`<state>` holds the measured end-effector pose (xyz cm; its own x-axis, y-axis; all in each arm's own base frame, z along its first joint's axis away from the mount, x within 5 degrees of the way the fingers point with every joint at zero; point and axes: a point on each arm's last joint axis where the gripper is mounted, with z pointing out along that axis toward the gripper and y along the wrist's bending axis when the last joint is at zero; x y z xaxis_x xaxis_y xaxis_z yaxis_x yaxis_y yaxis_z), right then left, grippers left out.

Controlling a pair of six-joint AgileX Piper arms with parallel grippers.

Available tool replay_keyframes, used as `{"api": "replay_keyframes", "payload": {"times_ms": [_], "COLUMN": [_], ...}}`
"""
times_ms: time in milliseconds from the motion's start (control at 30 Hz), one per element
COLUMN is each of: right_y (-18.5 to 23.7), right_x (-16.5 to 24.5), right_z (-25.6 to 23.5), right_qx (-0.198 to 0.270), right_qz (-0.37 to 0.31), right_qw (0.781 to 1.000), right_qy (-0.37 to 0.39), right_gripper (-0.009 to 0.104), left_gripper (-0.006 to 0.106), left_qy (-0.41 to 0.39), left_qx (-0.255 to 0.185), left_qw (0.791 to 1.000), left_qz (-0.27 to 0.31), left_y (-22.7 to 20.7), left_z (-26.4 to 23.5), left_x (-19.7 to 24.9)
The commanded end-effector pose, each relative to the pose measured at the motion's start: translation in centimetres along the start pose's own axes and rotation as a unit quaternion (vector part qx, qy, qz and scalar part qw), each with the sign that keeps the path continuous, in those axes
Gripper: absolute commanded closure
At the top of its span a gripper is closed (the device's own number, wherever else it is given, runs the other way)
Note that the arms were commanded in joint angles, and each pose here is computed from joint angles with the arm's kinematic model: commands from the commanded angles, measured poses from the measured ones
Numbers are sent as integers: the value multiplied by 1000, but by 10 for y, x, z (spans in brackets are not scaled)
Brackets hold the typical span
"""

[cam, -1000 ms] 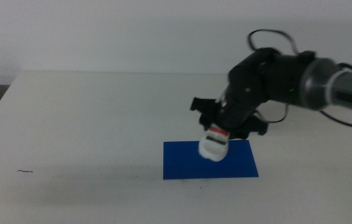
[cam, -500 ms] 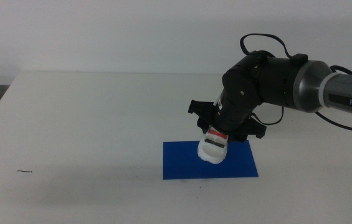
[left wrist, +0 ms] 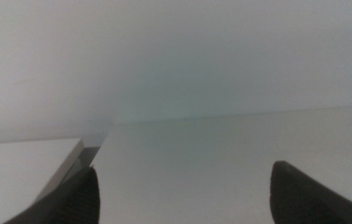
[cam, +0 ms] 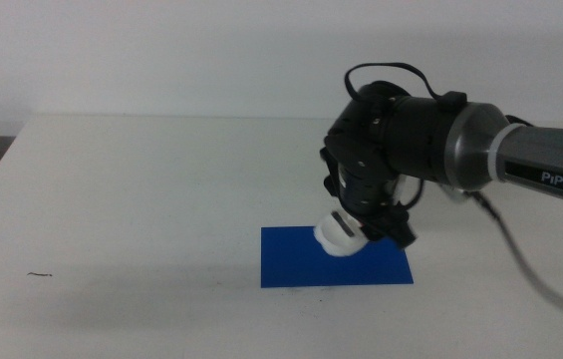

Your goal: Use one arm to grab the shoe from the table and place it on the mat.

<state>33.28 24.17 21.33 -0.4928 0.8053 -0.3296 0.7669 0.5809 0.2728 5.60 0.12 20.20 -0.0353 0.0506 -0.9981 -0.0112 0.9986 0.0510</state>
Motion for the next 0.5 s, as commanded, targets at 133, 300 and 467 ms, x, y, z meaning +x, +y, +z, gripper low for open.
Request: {"api": "replay_keyframes", "payload": {"times_ms": [133,300,467], "right_y": [1,8,15], "right_x": [2,9,14], "right_z": [-9,10,27], "right_qx": [30,57,89], "right_qz": [155,171,171], "right_qw": [987,983,981], "right_qy": [20,35,26], "right_gripper": [86,86,86], "left_gripper": [7,7,7], "left_qy": [-4,-4,-4], "left_qx": [1,1,1], "left_qw": [1000,1000,1000], "left_qz": [-3,-3,-3], "left_y": [0,0,0], "left_z": [0,0,0], "left_x": [-1,-1,-1]}}
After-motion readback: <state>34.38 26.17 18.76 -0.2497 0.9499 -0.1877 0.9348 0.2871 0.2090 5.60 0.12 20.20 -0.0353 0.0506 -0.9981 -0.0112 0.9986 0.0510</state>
